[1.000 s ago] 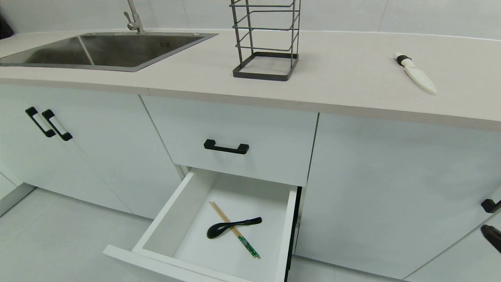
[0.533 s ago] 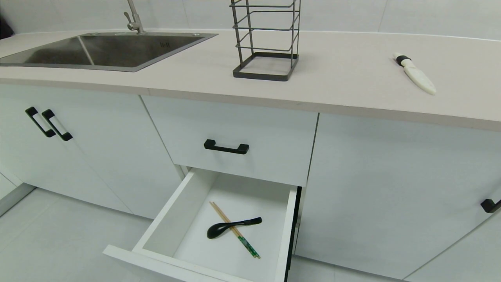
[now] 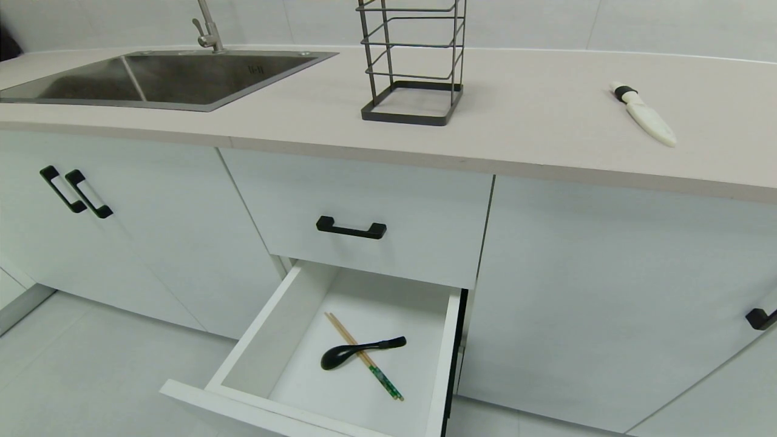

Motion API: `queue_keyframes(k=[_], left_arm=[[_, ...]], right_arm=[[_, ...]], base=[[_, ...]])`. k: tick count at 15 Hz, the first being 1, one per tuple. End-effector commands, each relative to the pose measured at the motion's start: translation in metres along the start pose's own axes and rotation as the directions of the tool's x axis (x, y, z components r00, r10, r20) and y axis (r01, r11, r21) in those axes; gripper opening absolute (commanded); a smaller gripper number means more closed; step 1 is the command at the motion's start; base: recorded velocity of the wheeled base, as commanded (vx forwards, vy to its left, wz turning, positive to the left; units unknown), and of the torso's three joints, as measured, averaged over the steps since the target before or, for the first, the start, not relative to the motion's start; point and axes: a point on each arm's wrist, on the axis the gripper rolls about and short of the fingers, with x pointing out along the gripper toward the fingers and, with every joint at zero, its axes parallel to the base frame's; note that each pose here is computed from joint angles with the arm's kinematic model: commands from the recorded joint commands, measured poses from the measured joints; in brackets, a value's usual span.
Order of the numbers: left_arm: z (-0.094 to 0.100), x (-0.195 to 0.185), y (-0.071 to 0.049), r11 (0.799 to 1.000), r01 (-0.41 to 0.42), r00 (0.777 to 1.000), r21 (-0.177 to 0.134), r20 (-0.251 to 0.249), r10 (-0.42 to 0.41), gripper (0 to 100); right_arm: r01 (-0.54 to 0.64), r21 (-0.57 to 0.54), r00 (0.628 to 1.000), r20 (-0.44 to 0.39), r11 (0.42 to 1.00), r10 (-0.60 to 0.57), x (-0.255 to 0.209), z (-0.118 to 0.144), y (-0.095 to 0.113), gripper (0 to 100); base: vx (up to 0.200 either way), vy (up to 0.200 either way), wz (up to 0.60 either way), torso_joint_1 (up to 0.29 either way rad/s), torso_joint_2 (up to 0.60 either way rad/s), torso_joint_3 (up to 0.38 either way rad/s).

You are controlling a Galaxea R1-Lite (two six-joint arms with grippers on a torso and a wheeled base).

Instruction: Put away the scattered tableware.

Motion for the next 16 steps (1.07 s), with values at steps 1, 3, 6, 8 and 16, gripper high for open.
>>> queue_keyframes(k=[1,3,6,8,16], left_arm=[[-0.046,0.036,0.015,0.995,0.004,0.947,-0.099,-0.318,-0.036,100],[-0.070,0.040,0.018,0.992,-0.003,0.900,-0.129,-0.433,-0.053,100],[-0.077,0.055,0.020,0.987,0.031,0.849,-0.155,-0.517,-0.108,100],[-0.080,0.067,0.018,0.979,0.082,0.810,-0.186,-0.561,-0.174,100],[-0.075,0.076,-0.010,0.897,0.325,0.597,-0.300,-0.671,-0.441,100]], right_arm=[[0.013,-0.003,1.000,-0.007,1.000,-0.013,0.000,0.000,0.000,100],[0.012,-0.013,1.000,-0.009,1.000,-0.012,0.000,0.000,0.000,100],[0.009,-0.038,1.000,-0.009,0.999,-0.009,0.000,0.000,0.000,100],[0.008,-0.036,1.000,-0.009,0.999,-0.008,0.000,0.000,0.000,100],[0.206,-0.004,0.978,-0.018,0.979,-0.206,0.000,0.000,-0.005,100]], base=[[0.000,0.000,0.00,0.000,0.00,0.000],[0.000,0.000,0.00,0.000,0.00,0.000],[0.000,0.000,0.00,0.000,0.00,0.000],[0.000,0.000,0.00,0.000,0.00,0.000],[0.000,0.000,0.00,0.000,0.00,0.000]])
